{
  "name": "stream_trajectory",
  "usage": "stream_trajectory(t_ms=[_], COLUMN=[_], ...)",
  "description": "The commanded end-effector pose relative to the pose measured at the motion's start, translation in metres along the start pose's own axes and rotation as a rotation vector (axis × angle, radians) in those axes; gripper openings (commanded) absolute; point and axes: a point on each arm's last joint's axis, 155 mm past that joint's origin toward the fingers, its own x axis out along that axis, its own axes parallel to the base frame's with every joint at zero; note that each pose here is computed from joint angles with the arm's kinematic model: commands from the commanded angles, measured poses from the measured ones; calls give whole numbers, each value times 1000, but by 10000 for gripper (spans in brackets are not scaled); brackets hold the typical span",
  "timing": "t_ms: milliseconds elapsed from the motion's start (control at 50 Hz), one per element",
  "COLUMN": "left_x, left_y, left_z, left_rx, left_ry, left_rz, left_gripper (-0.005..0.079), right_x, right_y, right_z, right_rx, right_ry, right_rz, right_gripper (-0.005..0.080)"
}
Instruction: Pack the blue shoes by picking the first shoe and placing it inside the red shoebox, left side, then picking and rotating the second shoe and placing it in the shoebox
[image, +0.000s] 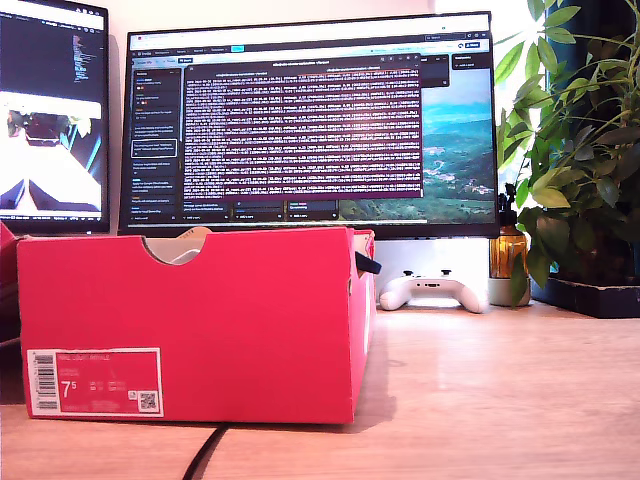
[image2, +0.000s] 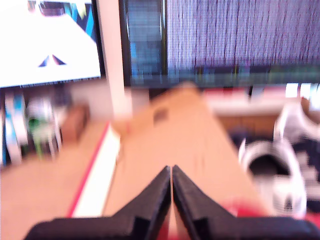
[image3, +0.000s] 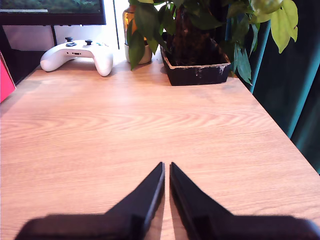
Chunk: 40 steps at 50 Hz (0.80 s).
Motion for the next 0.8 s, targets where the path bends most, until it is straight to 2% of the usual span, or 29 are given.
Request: stream_trajectory(t_ms=[0,100,300,780], left_x=[1,0,-8,-8], left_y=[1,1,1,-1], left_z=[-20,-38,-73,-74], left_rx=[-24,-74,-74,-114], left_ry=[57,128,274,278], left_rz=[1,7,11,5], left_gripper=[-19,-19,-19,-19], right_x=[0,0,0,0], right_y=[0,0,0,0], right_z=[1,1,1,1], right_rx=[5,5,5,5], right_ry=[-9,-9,-9,-9], right_rz=[-2,-2,-2,-2], right_gripper=[-13,-13,-13,-13])
